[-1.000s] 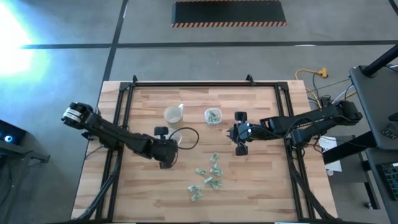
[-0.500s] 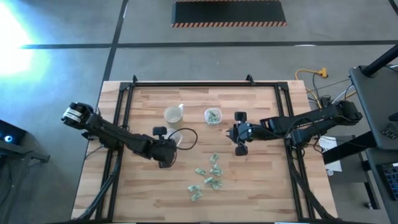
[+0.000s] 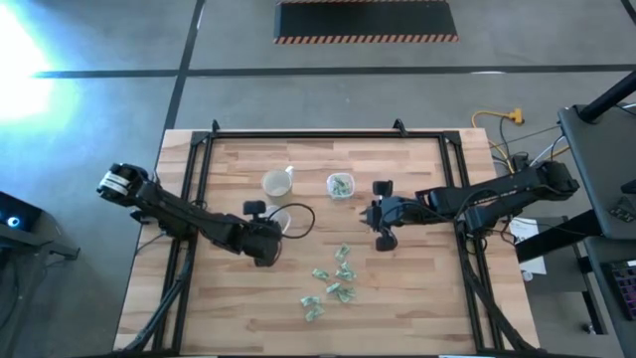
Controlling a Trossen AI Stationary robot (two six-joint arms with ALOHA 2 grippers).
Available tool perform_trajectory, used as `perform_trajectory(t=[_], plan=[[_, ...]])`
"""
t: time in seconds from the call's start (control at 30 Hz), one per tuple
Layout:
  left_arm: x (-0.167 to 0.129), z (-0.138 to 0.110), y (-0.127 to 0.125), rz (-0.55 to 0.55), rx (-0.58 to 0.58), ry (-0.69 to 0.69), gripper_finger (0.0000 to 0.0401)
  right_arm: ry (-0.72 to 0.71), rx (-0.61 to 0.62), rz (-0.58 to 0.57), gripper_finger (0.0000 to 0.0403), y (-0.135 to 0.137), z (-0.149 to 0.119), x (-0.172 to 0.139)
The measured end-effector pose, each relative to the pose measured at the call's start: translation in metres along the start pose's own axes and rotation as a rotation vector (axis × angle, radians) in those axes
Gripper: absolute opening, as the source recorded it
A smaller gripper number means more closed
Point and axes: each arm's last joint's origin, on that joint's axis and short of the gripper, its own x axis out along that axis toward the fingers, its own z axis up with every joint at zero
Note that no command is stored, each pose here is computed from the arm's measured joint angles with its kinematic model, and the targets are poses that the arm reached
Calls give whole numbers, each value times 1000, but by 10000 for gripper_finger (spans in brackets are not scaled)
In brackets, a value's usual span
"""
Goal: Pick and place items into bin
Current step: Put the stevia packet into the top transparent bin
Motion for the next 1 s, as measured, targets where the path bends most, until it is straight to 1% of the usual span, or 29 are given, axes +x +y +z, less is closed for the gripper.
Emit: perform_trajectory(t=[0.13,0.2,0.27,0.4,0.57,0.77,0.83,1.0], plan=[[-7,8,0,-48,-18,-19,100,-83,-34,176,73,8,-2,7],[-10,11,0,-68,-25,-30,100,-83,-45,261,73,13,-6,12],[-14,14,-1,-82,-28,-43,100,-75,-48,306,73,17,-9,19],[-20,16,-7,-105,-19,-69,100,-65,-57,309,73,22,-12,38],[-23,14,-12,-119,2,-74,100,-27,-127,314,73,31,-20,66],[-24,14,-14,-125,6,-79,100,-13,-156,315,73,36,-20,89],[-24,14,-14,-124,5,-80,100,1,-139,310,73,35,-20,94],[-24,14,-14,-126,4,-83,100,40,-41,285,73,24,-23,106]])
